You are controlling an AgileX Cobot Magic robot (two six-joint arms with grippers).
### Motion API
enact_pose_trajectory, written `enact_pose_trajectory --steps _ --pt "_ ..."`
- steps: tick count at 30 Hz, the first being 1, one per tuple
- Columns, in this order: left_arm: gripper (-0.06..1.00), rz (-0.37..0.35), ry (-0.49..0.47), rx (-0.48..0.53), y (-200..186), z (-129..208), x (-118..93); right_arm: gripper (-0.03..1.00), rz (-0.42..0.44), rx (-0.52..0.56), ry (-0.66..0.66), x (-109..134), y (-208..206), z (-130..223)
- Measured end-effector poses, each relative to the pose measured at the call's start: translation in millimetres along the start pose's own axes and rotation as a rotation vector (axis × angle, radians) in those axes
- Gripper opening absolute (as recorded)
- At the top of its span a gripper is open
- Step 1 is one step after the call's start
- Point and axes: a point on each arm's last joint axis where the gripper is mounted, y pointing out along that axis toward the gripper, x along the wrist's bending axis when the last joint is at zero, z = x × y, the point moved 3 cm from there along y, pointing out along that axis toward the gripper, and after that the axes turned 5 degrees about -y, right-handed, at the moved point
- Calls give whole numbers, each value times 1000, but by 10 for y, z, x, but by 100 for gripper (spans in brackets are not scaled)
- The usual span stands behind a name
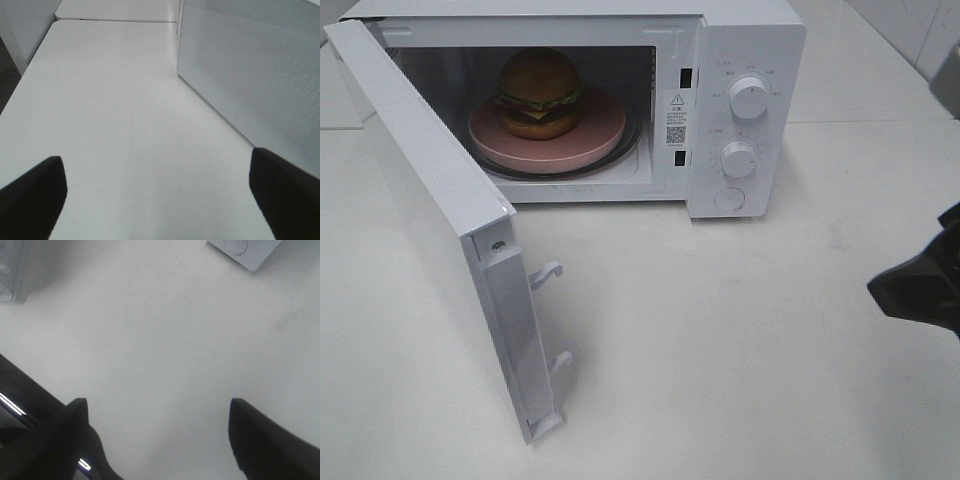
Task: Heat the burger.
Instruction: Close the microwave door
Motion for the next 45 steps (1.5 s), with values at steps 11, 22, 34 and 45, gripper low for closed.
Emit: enact_pose_trajectory --steps 11,22,34,45 --pt "90 0 0 0 0 0 0 75 -13 10 41 5 -312 274" --pt "90 0 0 0 0 0 0 75 -3 -45 81 -16 -487 396" --pt "90 0 0 0 0 0 0 75 134 -39 273 -148 -393 788" --pt "90 0 0 0 0 0 0 75 274 -160 419 -185 -460 1029"
